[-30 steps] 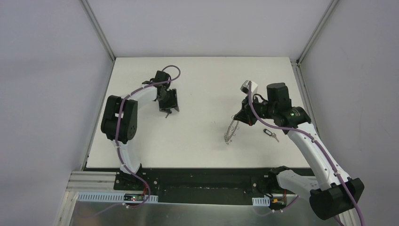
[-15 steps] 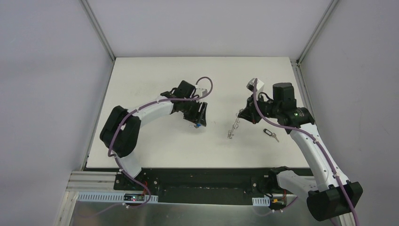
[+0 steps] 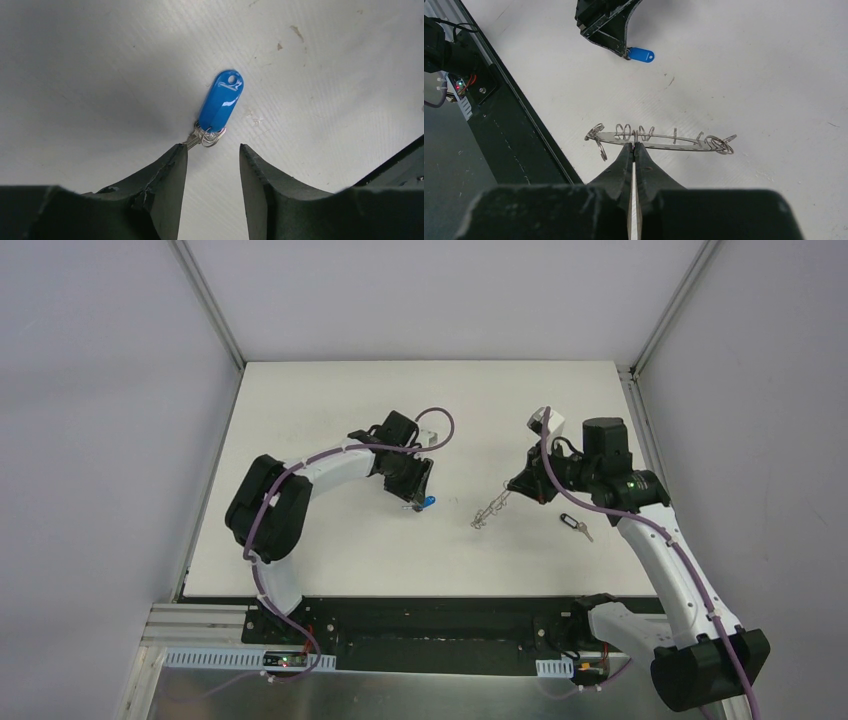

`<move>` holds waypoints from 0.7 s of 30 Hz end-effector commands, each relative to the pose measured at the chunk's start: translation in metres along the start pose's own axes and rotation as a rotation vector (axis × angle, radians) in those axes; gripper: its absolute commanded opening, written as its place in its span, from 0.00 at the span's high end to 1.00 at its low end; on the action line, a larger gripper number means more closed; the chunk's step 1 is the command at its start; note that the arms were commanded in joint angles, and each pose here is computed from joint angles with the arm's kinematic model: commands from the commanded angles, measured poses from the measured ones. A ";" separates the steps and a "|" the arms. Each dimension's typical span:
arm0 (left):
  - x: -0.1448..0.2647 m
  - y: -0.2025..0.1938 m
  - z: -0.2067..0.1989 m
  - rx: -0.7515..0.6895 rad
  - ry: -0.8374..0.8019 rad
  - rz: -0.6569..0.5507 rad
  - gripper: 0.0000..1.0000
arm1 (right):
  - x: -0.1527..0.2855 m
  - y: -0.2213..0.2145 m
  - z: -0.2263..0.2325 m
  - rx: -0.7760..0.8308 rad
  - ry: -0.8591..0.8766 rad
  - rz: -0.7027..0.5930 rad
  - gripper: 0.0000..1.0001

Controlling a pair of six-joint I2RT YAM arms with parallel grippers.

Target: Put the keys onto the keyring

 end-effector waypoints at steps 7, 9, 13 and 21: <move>-0.008 -0.005 0.004 0.013 0.028 0.055 0.59 | 0.004 0.007 0.005 0.021 0.026 -0.058 1.00; -0.008 -0.005 0.002 0.008 0.025 0.054 0.60 | 0.004 0.007 0.004 0.019 0.025 -0.058 1.00; -0.010 -0.006 -0.001 0.001 0.024 0.057 0.63 | 0.003 0.006 0.004 0.017 0.028 -0.060 1.00; -0.019 -0.005 0.000 0.001 0.030 0.071 0.71 | 0.003 0.005 0.005 0.010 0.031 -0.059 1.00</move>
Point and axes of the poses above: each gripper's point midway between its finger pads, its own x axis back along the fingers, its own z axis along the line the jaws close on, y = z × x, the point moved 4 cm from there along x, back along the fingers, and after that the axes turned 5 degrees about x, right-handed, at the moved point
